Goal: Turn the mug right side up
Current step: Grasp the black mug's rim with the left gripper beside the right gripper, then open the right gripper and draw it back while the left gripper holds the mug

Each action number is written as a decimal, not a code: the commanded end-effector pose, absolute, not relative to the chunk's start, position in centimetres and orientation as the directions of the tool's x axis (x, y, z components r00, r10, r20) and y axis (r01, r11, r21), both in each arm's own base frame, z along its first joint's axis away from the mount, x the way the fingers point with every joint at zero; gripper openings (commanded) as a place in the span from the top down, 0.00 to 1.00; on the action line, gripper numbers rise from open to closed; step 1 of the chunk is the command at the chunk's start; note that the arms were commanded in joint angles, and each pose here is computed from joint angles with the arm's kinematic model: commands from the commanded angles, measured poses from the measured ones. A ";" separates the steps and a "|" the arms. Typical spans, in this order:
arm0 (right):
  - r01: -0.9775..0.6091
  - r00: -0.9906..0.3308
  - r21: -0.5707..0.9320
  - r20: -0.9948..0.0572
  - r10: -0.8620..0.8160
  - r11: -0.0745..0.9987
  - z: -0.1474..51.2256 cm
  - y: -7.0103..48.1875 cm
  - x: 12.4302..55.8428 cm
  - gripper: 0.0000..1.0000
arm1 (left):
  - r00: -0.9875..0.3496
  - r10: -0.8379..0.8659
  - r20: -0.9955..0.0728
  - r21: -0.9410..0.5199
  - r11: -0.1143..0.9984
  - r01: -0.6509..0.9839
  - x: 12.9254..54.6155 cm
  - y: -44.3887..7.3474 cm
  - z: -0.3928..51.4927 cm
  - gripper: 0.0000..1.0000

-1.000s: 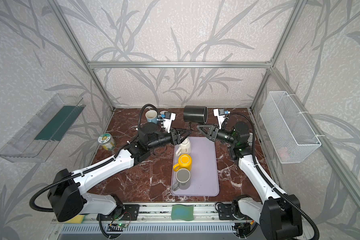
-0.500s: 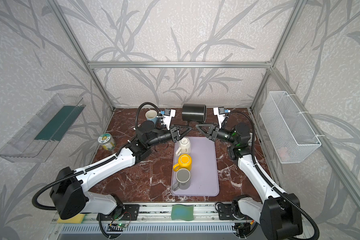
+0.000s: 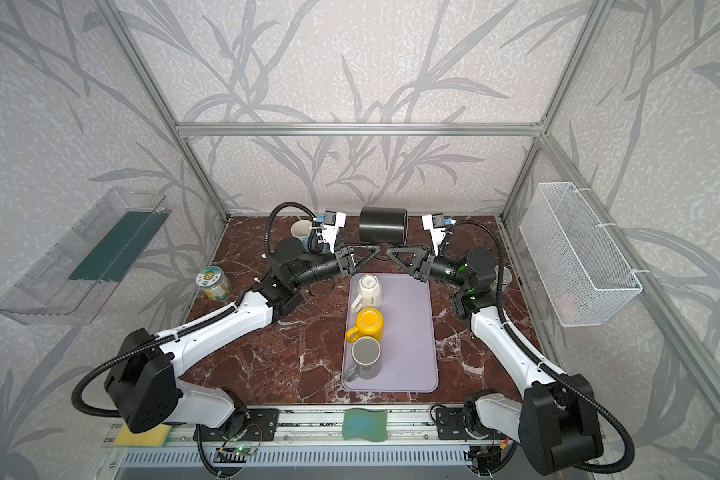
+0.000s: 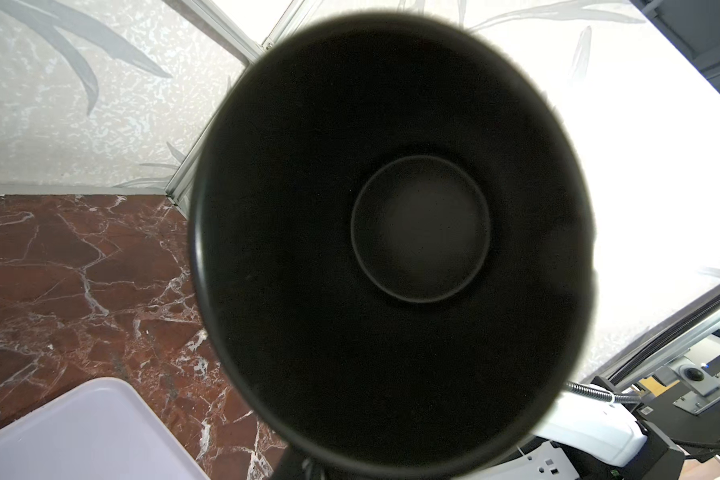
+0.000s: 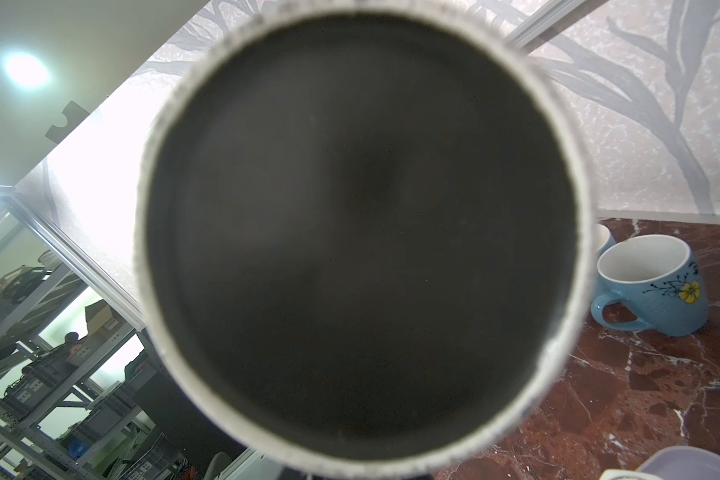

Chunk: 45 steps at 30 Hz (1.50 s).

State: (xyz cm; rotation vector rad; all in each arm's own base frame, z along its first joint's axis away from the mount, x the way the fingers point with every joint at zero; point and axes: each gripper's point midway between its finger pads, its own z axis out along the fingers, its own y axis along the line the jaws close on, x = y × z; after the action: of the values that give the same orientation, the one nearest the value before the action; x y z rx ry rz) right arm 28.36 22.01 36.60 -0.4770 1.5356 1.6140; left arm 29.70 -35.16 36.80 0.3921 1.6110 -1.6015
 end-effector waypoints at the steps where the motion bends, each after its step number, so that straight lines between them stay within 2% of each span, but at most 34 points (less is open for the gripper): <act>1: -0.835 -0.506 0.548 -0.795 0.333 0.039 38.7 22.2 27.2 1.00 | -0.583 -0.364 -0.726 -0.636 0.034 0.771 28.5 -34.8 40.1 0.76; 13: -0.808 -0.561 0.589 -0.759 0.331 -0.020 38.0 23.0 27.5 1.00 | -0.591 -0.372 -0.716 -0.631 -0.019 0.776 28.7 -34.8 40.2 0.76; 21: -0.799 -0.573 0.601 -0.755 0.317 -0.015 37.2 23.1 27.7 1.00 | -0.601 -0.383 -0.702 -0.644 -0.020 0.765 29.0 -34.5 40.2 0.84; 25: -0.796 -0.577 0.605 -0.755 0.312 -0.007 36.9 23.2 27.7 1.00 | -0.608 -0.384 -0.695 -0.657 -0.004 0.754 29.4 -34.6 39.5 0.99; 26: -0.794 -0.578 0.608 -0.754 0.311 -0.004 36.8 23.1 27.8 1.00 | -0.608 -0.387 -0.693 -0.659 0.000 0.752 29.5 -34.5 39.5 1.00; 39: -0.788 -0.575 0.612 -0.768 0.281 0.062 35.9 23.1 27.7 0.99 | -0.623 -0.389 -0.679 -0.664 -0.036 0.746 29.0 -34.7 39.9 1.00; 41: -0.787 -0.573 0.612 -0.773 0.272 0.078 35.7 23.1 27.7 0.85 | -0.631 -0.390 -0.671 -0.672 -0.041 0.739 29.2 -34.7 39.9 1.00; 45: -0.780 -0.578 0.618 -0.771 0.265 0.097 35.2 23.1 27.9 0.61 | -0.638 -0.401 -0.657 -0.676 -0.062 0.735 29.3 -34.8 40.0 1.00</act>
State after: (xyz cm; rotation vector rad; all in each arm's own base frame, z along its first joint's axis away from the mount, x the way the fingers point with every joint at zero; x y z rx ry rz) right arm 28.62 22.86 35.07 -0.4515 1.5752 1.6524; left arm 30.26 -35.36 36.34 0.3533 1.5781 -1.7523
